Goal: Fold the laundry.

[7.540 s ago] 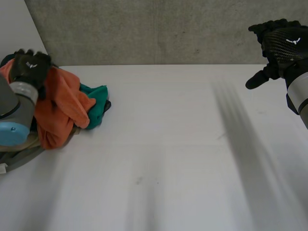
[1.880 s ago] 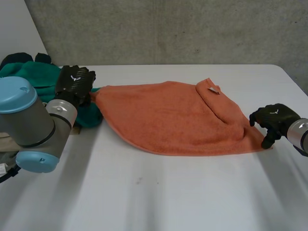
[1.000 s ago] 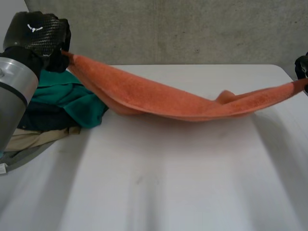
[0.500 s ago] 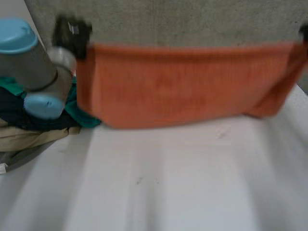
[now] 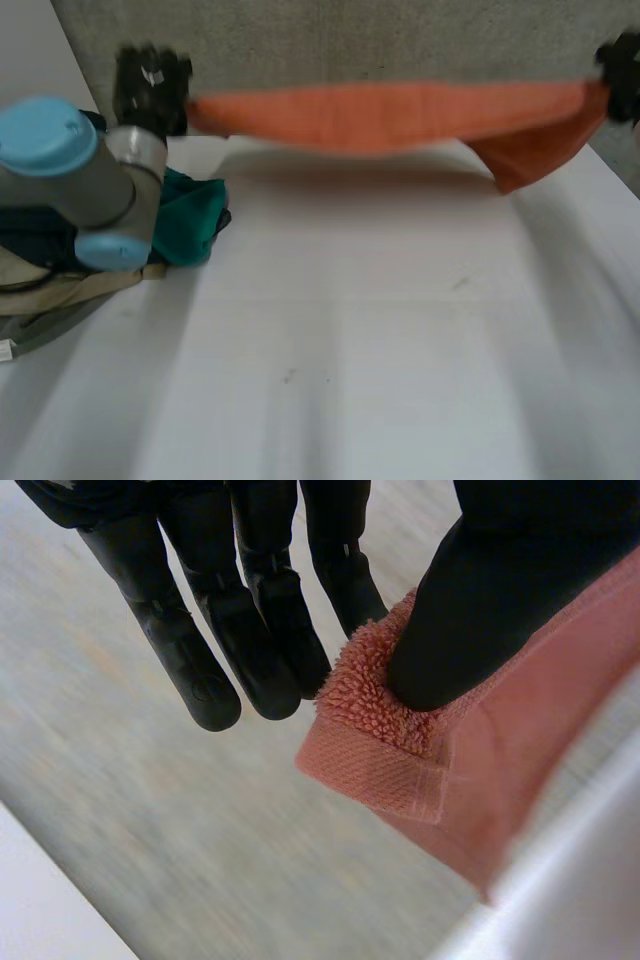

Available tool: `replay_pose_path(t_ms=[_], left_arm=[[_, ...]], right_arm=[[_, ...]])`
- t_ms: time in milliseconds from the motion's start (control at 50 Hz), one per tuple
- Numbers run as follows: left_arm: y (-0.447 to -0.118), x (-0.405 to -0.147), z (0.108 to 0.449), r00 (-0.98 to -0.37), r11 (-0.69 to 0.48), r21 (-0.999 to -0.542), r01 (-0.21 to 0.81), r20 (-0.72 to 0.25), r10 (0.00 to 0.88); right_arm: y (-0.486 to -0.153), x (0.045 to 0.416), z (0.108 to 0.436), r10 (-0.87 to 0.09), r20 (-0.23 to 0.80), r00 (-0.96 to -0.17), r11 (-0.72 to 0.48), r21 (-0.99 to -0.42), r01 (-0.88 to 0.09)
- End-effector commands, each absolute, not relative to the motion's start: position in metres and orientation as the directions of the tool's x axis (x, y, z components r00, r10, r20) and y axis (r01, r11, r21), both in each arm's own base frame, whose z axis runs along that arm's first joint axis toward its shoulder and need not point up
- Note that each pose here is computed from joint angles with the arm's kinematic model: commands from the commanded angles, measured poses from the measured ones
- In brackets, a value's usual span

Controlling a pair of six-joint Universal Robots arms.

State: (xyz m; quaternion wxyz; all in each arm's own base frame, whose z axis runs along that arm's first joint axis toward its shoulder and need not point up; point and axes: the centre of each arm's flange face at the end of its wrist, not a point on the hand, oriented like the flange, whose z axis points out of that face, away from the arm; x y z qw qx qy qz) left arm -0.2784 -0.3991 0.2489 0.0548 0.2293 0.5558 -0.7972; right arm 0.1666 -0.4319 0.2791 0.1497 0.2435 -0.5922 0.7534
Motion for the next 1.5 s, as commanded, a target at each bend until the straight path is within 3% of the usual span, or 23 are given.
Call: replay_pose_path(t_ms=[20, 80, 140, 180, 200, 260, 280, 300, 340, 420, 540, 560, 660, 840, 920, 1060, 1160, 1280, 1360, 1500], left_arm=[[-0.359, -0.267, 0.171, -0.833, -0.103, -0.890, 0.443, -0.452, 0.321], [-0.333, -0.256, 0.169, -0.810, 0.012, -0.872, 0.490, -0.450, 0.377], [-0.309, -0.245, 0.178, -0.797, 0.104, -0.848, 0.520, -0.438, 0.415], [-0.275, -0.224, 0.191, -0.782, 0.244, -0.788, 0.565, -0.418, 0.462], [-0.269, -0.221, 0.193, -0.778, 0.264, -0.775, 0.574, -0.416, 0.470], [-0.236, -0.206, 0.204, -0.722, 0.341, -0.675, 0.655, -0.424, 0.547], [-0.230, -0.203, 0.205, -0.706, 0.350, -0.650, 0.674, -0.429, 0.564], [-0.219, -0.198, 0.208, -0.658, 0.351, -0.593, 0.725, -0.444, 0.609], [-0.216, -0.198, 0.208, -0.626, 0.334, -0.567, 0.753, -0.459, 0.630], [-0.226, -0.202, 0.210, -0.602, 0.266, -0.582, 0.768, -0.514, 0.611], [-0.274, -0.226, 0.200, -0.665, 0.164, -0.696, 0.699, -0.548, 0.508], [-0.284, -0.236, 0.200, -0.690, 0.137, -0.734, 0.665, -0.533, 0.489], [-0.315, -0.257, 0.196, -0.748, 0.081, -0.809, 0.582, -0.494, 0.443], [-0.374, -0.281, 0.181, -0.789, -0.036, -0.834, 0.551, -0.534, 0.305], [-0.382, -0.292, 0.179, -0.795, -0.087, -0.840, 0.536, -0.537, 0.283], [-0.371, -0.304, 0.180, -0.797, -0.114, -0.847, 0.519, -0.527, 0.295], [-0.351, -0.300, 0.195, -0.795, -0.118, -0.850, 0.514, -0.523, 0.307], [-0.331, -0.288, 0.198, -0.791, -0.090, -0.850, 0.519, -0.518, 0.325], [-0.322, -0.284, 0.193, -0.783, -0.073, -0.846, 0.529, -0.519, 0.341], [-0.328, -0.292, 0.195, -0.774, -0.144, -0.853, 0.502, -0.517, 0.365]], right_arm=[[-0.400, 0.169, 0.197, -0.306, 0.563, -0.768, 0.004, -0.805, -0.593], [-0.385, 0.166, 0.186, -0.370, 0.578, -0.727, 0.077, -0.761, -0.644], [-0.360, 0.149, 0.177, -0.462, 0.583, -0.668, 0.202, -0.664, -0.720], [-0.322, 0.123, 0.185, -0.567, 0.577, -0.588, 0.314, -0.508, -0.802], [-0.317, 0.120, 0.187, -0.582, 0.575, -0.575, 0.322, -0.486, -0.813], [-0.291, 0.103, 0.195, -0.665, 0.569, -0.483, 0.332, -0.354, -0.874], [-0.290, 0.099, 0.196, -0.668, 0.578, -0.468, 0.328, -0.336, -0.883], [-0.289, 0.096, 0.197, -0.669, 0.589, -0.453, 0.318, -0.324, -0.891], [-0.295, 0.088, 0.198, -0.633, 0.626, -0.454, 0.324, -0.319, -0.891], [-0.305, 0.093, 0.201, -0.573, 0.670, -0.472, 0.298, -0.367, -0.881], [-0.335, 0.113, 0.186, -0.495, 0.680, -0.540, 0.254, -0.482, -0.839], [-0.340, 0.119, 0.184, -0.484, 0.688, -0.541, 0.233, -0.494, -0.837], [-0.367, 0.132, 0.178, -0.406, 0.730, -0.550, 0.160, -0.536, -0.829], [-0.421, 0.134, 0.160, -0.262, 0.783, -0.564, 0.111, -0.556, -0.824], [-0.431, 0.145, 0.159, -0.223, 0.763, -0.607, 0.076, -0.608, -0.791], [-0.434, 0.148, 0.197, -0.120, 0.620, -0.776, 0.018, -0.780, -0.626], [-0.412, 0.149, 0.219, -0.139, 0.563, -0.815, 0.026, -0.820, -0.571], [-0.374, 0.127, 0.190, -0.317, 0.481, -0.817, 0.223, -0.800, -0.557], [-0.362, 0.110, 0.179, -0.365, 0.420, -0.831, 0.282, -0.801, -0.528], [-0.374, 0.100, 0.183, -0.380, 0.410, -0.829, 0.197, -0.840, -0.506]])
